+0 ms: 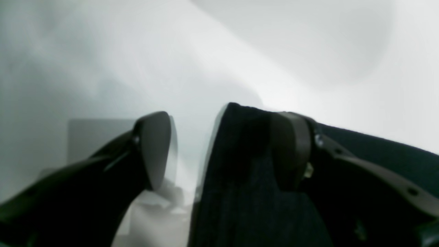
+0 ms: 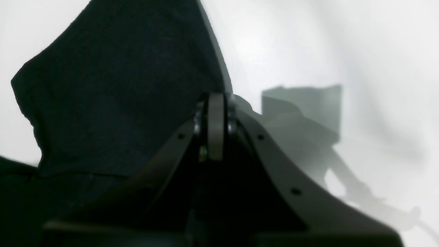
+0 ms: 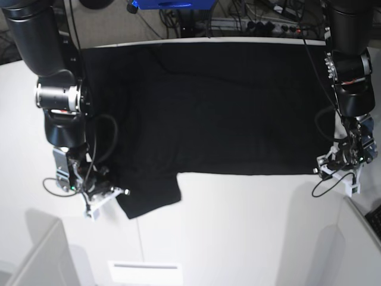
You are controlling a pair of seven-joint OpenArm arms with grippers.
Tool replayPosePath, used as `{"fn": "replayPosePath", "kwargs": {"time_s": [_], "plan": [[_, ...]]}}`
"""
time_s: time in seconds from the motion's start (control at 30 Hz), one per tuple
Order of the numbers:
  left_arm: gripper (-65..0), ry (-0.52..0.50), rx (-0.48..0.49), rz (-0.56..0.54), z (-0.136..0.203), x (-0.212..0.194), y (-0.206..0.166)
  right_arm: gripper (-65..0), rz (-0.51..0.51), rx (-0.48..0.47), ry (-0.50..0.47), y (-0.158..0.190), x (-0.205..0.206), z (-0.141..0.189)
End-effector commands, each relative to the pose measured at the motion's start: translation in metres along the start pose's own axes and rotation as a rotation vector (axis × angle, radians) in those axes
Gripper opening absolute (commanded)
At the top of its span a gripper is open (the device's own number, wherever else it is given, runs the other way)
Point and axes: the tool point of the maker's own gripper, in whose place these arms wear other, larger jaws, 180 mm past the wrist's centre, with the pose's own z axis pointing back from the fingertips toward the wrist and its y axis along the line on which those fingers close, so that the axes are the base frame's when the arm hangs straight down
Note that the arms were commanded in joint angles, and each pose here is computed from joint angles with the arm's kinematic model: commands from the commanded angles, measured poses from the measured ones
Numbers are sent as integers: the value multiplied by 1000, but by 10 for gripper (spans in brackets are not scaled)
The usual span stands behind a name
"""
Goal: Fold the T-shirt properly
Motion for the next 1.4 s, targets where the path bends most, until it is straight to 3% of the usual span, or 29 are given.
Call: {"fn": "replayPosePath", "kwargs": {"time_s": [0.0, 0.13, 0.47, 0.53, 0.73, 0.87, 1.17, 1.37], "plan": [[-224, -40, 4, -14, 4, 20, 0, -650, 8, -3, -36, 2, 22, 7], [-224, -7, 22, -83, -3, 10, -11, -650, 8, -2, -34, 2, 21, 6], [-234, 17, 20, -94, -6, -6, -14, -650, 7, -5, -30, 0, 20, 7], [-308, 23, 21, -95, -6, -9, -13, -650, 7, -5, -30, 0, 20, 7], [-650, 35, 24, -97, -7, -16, -11, -650, 9, 1, -35, 3, 21, 6], [-650, 33, 27, -93, -6, -15, -9, -650, 10, 1, -38, 4, 22, 6], [-650, -26, 20, -145, 5, -8, -16, -650, 84, 15, -186, 14, 49, 28], [-650, -54, 1, -173, 10, -9, -28, -650, 87, 14, -183, 14, 49, 29]]}}
